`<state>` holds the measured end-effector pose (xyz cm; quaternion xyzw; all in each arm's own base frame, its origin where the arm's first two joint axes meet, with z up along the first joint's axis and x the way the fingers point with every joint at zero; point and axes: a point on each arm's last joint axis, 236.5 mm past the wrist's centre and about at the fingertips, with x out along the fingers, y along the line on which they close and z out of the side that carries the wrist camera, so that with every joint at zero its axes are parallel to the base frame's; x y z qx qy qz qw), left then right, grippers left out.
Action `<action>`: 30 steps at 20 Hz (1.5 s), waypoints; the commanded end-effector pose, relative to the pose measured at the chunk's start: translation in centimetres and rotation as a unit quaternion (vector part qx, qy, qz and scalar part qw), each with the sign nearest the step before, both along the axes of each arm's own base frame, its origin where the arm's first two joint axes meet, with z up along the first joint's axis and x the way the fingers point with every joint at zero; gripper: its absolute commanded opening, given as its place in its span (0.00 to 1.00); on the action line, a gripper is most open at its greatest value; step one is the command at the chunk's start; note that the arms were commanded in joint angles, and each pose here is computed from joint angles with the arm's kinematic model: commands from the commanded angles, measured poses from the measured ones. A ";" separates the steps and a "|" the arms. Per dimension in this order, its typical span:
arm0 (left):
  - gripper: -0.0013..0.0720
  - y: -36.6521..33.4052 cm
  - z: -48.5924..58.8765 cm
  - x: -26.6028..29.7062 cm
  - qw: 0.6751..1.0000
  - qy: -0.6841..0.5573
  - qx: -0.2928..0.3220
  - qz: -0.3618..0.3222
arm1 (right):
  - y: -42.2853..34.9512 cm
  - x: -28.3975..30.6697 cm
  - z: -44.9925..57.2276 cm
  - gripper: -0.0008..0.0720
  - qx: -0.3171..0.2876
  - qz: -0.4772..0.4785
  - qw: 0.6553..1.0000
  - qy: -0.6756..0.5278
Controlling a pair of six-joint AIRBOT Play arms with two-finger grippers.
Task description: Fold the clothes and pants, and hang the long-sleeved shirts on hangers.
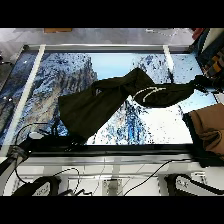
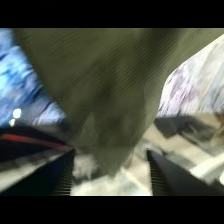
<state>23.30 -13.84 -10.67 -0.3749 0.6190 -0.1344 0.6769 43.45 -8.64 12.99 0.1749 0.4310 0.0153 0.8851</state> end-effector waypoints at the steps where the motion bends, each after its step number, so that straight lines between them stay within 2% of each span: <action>1: 0.29 0.7 -0.2 4.1 0.996 -0.053 0.025 0.062 | 0.2 0.0 0.1 0.06 0.005 0.001 1.000 -0.001; 3: 0.05 1.8 0.9 6.5 0.993 -0.082 0.035 0.083 | 0.6 0.0 0.2 0.06 0.015 0.004 1.000 -0.002; 6: 0.05 4.7 5.5 12.0 0.981 -0.149 0.039 0.119 | 0.8 0.8 1.9 0.06 0.020 0.003 0.999 -0.028; 8: 0.04 8.5 11.0 16.8 0.962 -0.218 0.049 0.156 | 0.2 1.9 4.4 0.06 0.008 -0.006 0.998 -0.067; 11: 0.04 16.9 21.2 21.9 0.917 -0.323 0.124 0.199 | -1.0 3.5 9.0 0.06 -0.019 -0.022 0.990 -0.135; 15: 0.04 27.4 33.8 23.0 0.839 -0.411 0.227 0.274 | -4.0 4.6 14.4 0.06 -0.041 -0.096 0.974 -0.203; 17: 0.04 30.6 36.4 22.0 0.815 -0.425 0.273 0.285 | -5.5 4.0 14.0 0.06 -0.061 -0.122 0.973 -0.188; 19: 0.04 32.0 34.6 20.8 0.826 -0.393 0.297 0.273 | -6.0 2.6 11.4 0.06 -0.084 -0.116 0.981 -0.128; 22: 0.04 33.1 27.5 17.6 0.872 -0.274 0.357 0.194 | -6.4 -1.1 6.6 0.06 -0.109 -0.100 0.989 -0.007; 24: 0.05 34.4 22.7 14.6 0.886 -0.184 0.399 0.145 | -5.9 -3.2 3.3 0.06 -0.104 -0.091 0.989 0.046; 26: 0.04 35.0 18.9 12.3 0.896 -0.134 0.402 0.132 | -4.6 -5.7 -0.1 0.06 -0.092 -0.084 0.989 0.080; 30: 0.05 34.1 10.9 4.7 0.915 -0.012 0.403 0.012 | -2.3 -13.3 -5.6 0.06 -0.099 -0.077 0.983 0.133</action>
